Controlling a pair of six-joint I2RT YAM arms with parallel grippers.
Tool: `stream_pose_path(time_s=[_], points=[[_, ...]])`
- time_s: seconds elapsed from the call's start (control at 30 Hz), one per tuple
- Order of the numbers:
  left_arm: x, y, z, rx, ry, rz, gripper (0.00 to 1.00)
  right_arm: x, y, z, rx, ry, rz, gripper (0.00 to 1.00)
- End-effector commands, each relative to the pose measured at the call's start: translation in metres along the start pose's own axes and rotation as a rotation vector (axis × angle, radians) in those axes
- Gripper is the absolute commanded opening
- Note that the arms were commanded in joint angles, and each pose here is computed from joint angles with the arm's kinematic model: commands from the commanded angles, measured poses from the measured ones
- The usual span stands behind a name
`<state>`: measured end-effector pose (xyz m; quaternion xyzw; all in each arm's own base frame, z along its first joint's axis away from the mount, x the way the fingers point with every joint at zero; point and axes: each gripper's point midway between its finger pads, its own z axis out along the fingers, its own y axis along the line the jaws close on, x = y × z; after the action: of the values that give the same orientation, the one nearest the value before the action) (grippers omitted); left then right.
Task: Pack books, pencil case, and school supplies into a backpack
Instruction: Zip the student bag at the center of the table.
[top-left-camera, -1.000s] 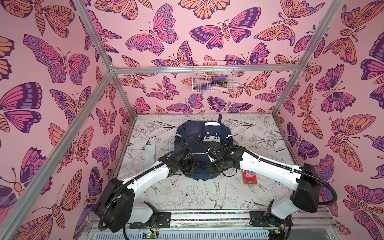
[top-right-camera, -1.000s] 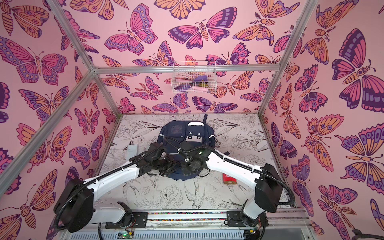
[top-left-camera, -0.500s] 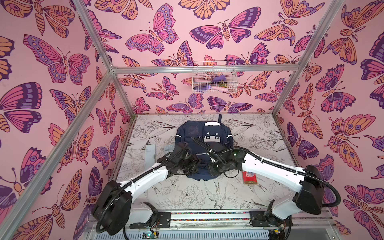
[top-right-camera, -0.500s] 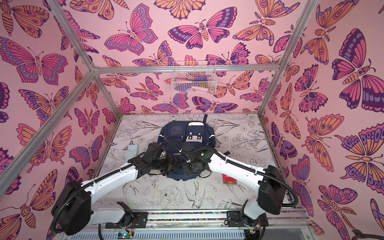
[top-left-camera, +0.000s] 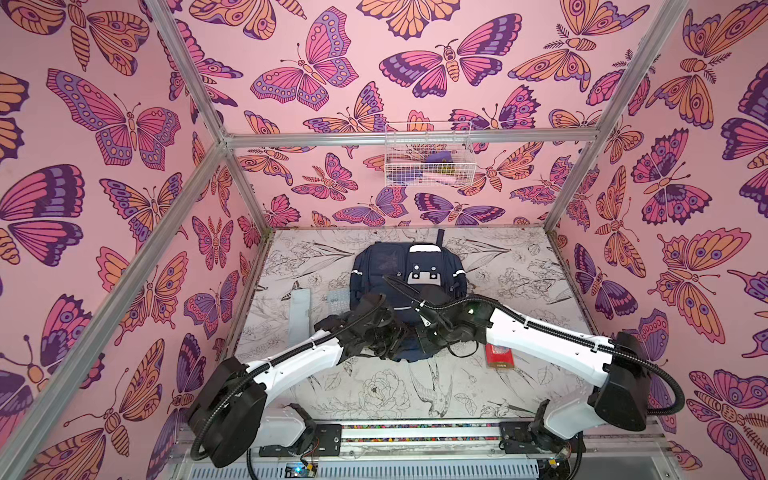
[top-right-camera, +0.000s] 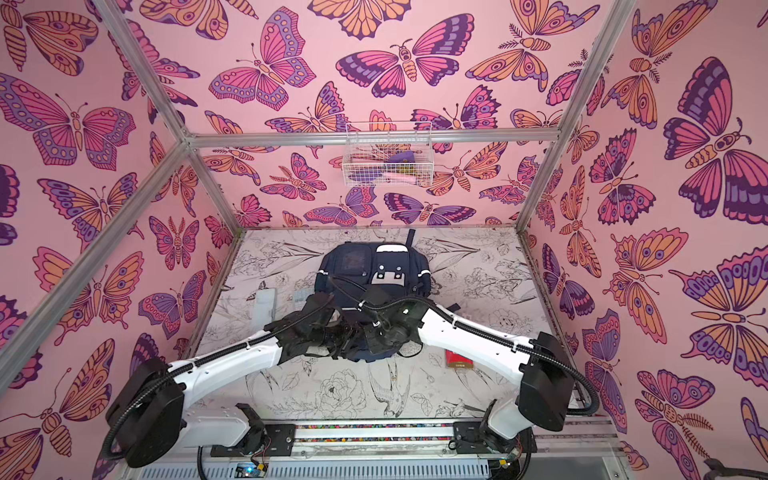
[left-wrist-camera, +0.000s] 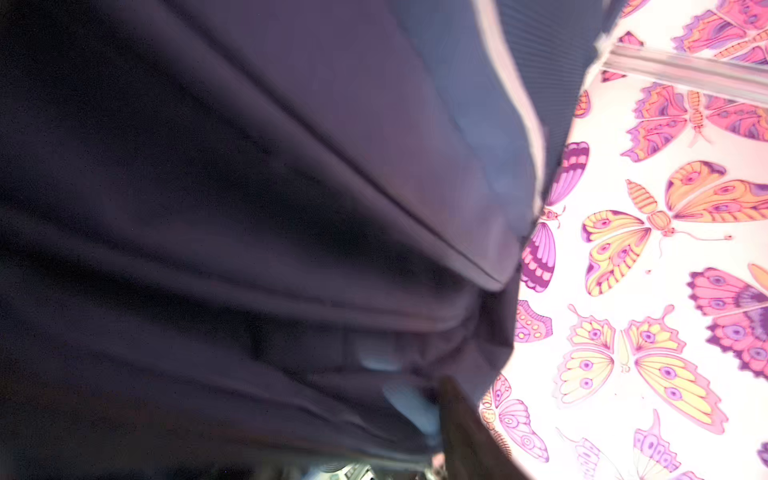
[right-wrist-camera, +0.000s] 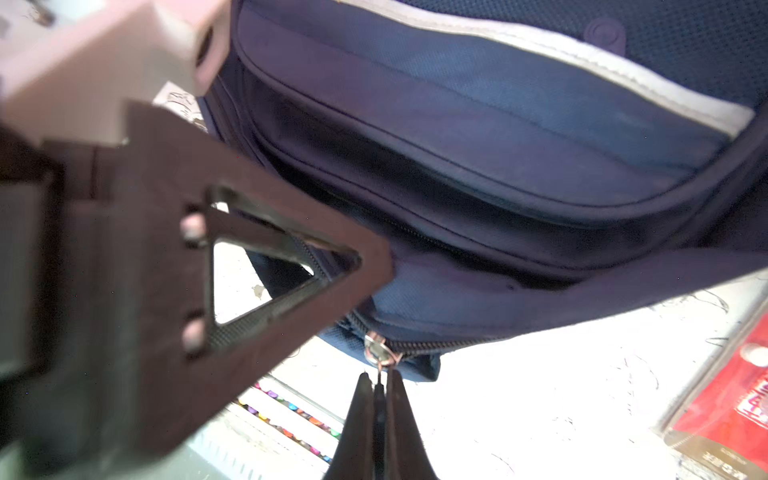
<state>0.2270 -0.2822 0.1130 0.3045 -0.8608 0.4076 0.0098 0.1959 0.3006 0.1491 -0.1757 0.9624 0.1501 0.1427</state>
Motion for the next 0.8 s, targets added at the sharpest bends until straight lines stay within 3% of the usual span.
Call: stream_pose_path(time_s=[0.0, 0.17, 0.4, 0.77], points=[[-0.010, 0.008, 0.003, -0.026, -0.030, -0.104, 0.32, -0.004, 0.011, -0.024, -0.053, -0.060, -0.015, 0.00], [-0.015, 0.009, -0.002, -0.020, -0.047, -0.102, 0.00, 0.008, -0.019, -0.025, 0.075, -0.055, -0.033, 0.00], [-0.015, 0.018, -0.012, -0.048, -0.068, -0.059, 0.00, 0.013, -0.104, -0.020, 0.422, -0.037, -0.018, 0.00], [-0.014, 0.016, -0.030, -0.062, -0.104, 0.021, 0.00, -0.023, -0.190, 0.009, 0.514, -0.029, 0.123, 0.00]])
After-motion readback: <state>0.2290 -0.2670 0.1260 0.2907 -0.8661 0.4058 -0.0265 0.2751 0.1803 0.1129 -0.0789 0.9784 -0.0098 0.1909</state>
